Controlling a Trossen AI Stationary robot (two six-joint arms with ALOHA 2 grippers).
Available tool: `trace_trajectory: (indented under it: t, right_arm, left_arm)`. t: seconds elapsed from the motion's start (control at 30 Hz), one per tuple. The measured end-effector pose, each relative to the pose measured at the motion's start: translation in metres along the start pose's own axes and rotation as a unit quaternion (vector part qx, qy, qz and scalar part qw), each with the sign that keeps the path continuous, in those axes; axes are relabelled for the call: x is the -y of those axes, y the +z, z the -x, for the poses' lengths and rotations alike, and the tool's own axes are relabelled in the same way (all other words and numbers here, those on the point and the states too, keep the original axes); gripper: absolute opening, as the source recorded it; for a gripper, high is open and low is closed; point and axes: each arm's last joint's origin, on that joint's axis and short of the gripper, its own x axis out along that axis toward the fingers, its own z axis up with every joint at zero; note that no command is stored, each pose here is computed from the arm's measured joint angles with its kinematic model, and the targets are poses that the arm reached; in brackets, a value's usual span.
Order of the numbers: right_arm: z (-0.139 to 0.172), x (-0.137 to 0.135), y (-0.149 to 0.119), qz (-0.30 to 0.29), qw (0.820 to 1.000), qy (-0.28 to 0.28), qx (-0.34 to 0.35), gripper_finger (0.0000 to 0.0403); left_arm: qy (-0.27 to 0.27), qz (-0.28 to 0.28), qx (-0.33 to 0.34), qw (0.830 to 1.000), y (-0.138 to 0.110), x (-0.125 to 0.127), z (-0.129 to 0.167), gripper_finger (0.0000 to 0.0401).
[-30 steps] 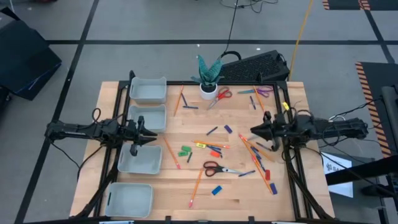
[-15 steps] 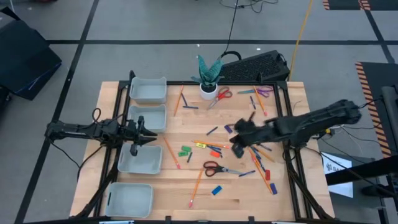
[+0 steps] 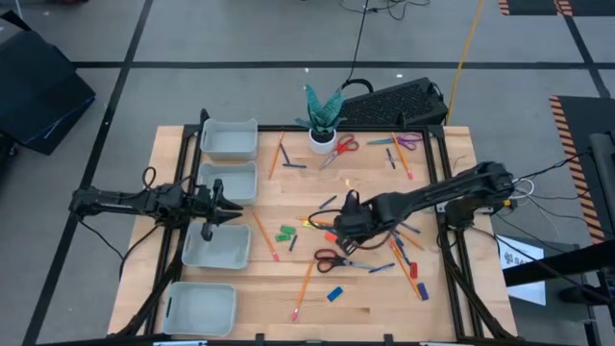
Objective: Sort crayons/erasers/pens/pencils in bins
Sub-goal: Put the orange pencil into the middle top gray bin
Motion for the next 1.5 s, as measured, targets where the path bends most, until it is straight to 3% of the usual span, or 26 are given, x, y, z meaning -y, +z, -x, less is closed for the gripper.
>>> trace_trajectory:
  t: [0.17,0.4,0.7,0.93,1.17,1.23,1.37,1.5]
  right_arm:
    - [-0.035,0.030,0.001,-0.007,0.998,-0.058,-0.035,0.0109]
    - [-0.062,0.064,-0.010,-0.027,0.993,-0.090,-0.070,0.0106]
    - [-0.071,0.069,-0.015,-0.090,0.995,-0.012,-0.033,0.0083]
    - [-0.077,0.073,-0.015,-0.116,0.993,-0.011,-0.035,0.0060]
    - [-0.057,0.061,-0.008,-0.110,0.993,0.010,-0.035,0.0050]
    - [-0.055,0.062,-0.009,-0.100,0.994,-0.001,-0.042,0.0051]
    - [-0.054,0.067,-0.011,-0.091,0.994,-0.023,-0.054,0.0060]
    - [-0.055,0.072,-0.009,-0.090,0.993,-0.037,-0.061,0.0082]
  left_arm:
    - [0.000,0.000,0.000,1.000,0.000,0.000,0.000,0.0088]
    - [0.000,0.000,0.000,1.000,0.000,0.000,0.000,0.0088]
    - [0.000,0.000,0.001,1.000,0.000,0.000,0.000,0.0088]
    - [0.000,0.000,0.000,1.000,0.000,0.000,0.000,0.0088]
    - [0.000,0.000,0.001,1.000,0.000,0.000,0.000,0.0088]
    - [-0.002,0.026,0.011,1.000,0.002,0.000,0.000,0.0088]
    - [-0.013,0.165,0.054,0.985,0.010,0.002,0.001,0.0088]
    - [-0.018,0.195,0.091,0.976,0.017,0.002,0.002,0.0088]
